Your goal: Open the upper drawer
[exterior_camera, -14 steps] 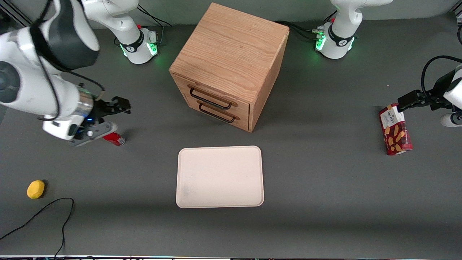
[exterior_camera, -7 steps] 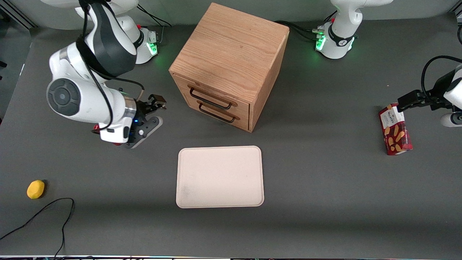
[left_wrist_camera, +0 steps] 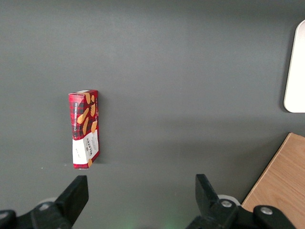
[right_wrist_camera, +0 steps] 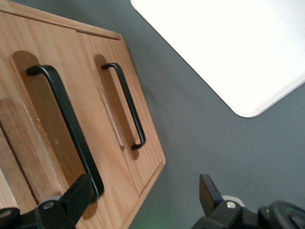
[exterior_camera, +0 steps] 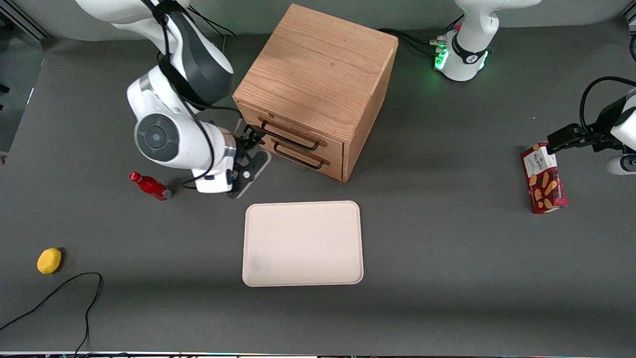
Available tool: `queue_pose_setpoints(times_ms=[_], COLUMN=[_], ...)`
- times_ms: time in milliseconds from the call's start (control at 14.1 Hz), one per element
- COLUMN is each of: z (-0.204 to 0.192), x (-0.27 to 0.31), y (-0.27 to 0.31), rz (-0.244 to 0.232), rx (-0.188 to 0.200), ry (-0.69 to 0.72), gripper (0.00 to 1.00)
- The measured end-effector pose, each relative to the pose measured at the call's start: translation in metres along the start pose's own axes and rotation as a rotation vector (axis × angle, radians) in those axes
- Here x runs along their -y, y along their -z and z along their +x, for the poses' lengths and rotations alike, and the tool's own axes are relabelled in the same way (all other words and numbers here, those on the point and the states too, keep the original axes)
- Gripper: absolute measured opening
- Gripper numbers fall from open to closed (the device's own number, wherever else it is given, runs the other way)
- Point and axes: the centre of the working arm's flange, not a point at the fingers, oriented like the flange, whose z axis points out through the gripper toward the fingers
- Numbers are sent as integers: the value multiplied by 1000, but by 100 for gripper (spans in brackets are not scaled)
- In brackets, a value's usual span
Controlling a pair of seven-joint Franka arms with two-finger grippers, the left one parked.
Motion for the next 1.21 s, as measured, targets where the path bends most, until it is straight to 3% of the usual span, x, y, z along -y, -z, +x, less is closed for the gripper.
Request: queue_pose_setpoints(times_ms=[854,1209], z=[28,29], x=[46,34], y=[-41,-38], rz=[11,4], rx=[61,39], ry=[83,126], gripper=[100,100])
